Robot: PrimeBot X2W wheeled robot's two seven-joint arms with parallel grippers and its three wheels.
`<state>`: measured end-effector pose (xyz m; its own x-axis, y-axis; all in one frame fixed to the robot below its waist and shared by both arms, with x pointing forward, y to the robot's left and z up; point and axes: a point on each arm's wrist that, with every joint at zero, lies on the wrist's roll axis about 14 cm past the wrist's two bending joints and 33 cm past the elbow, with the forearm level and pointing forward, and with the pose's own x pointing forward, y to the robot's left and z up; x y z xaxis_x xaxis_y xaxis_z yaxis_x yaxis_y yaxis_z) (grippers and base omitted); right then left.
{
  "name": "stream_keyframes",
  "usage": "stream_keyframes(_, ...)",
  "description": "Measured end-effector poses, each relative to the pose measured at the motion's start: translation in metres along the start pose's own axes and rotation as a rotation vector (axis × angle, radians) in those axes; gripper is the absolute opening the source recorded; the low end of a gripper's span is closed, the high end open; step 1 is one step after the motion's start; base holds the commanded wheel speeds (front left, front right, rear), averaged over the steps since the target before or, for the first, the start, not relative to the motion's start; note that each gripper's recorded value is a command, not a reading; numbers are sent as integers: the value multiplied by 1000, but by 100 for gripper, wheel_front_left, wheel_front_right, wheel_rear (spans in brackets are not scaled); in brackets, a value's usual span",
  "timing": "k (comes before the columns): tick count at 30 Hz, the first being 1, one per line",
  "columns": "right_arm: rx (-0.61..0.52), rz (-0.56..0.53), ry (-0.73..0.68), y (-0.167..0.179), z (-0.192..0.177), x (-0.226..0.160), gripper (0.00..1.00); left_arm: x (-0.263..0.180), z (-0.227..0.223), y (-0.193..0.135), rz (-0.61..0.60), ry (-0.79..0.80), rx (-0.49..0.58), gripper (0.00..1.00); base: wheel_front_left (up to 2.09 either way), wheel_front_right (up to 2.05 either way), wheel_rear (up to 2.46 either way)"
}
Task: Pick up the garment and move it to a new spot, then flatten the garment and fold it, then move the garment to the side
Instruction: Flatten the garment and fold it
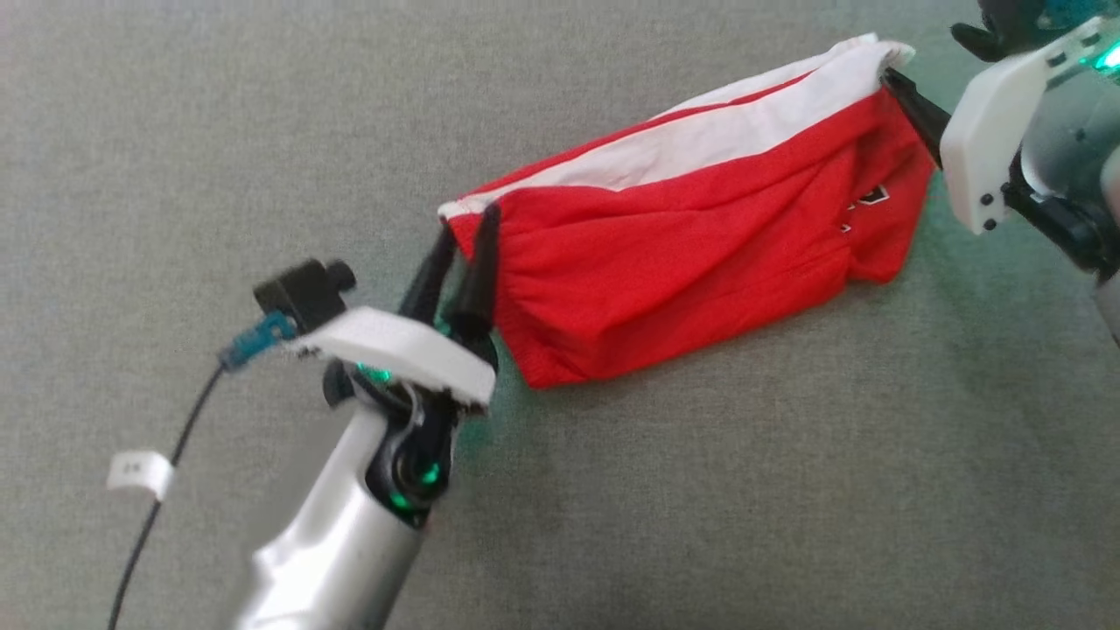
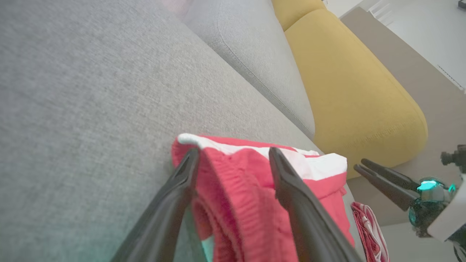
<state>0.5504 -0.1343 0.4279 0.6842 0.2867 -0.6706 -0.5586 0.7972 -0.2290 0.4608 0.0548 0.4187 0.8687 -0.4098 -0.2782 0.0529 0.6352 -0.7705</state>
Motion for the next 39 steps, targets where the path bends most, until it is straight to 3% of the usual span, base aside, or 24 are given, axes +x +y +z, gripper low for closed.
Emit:
stream_keyframes(8, 123, -40, -75, -13, 0, -38, 100, -43, -8, 2, 3, -44, 61, 100, 0, 0, 0)
stream_keyframes(15, 332, -60, -191, -4, -11, -65, 100, -70, 44, 10, 26, -258, 363, 100, 0, 0, 0)
stream_keyframes(21, 542, -55, -178, 18, -34, -48, 100, -64, 72, 25, 74, -294, 595, 100, 0, 0, 0)
stream_keyframes(27, 594, -52, -176, 30, -24, -16, 100, -55, 75, 35, 94, -292, 617, 100, 0, 0, 0)
stream_keyframes(33, 539, -108, -123, 20, -26, 11, 100, -59, 75, 49, 132, -294, 597, 100, 0, 0, 0)
stream_keyframes(39, 512, -104, -11, 34, -45, 33, 100, -64, 76, 57, 158, -305, 578, 100, 0, 0, 0)
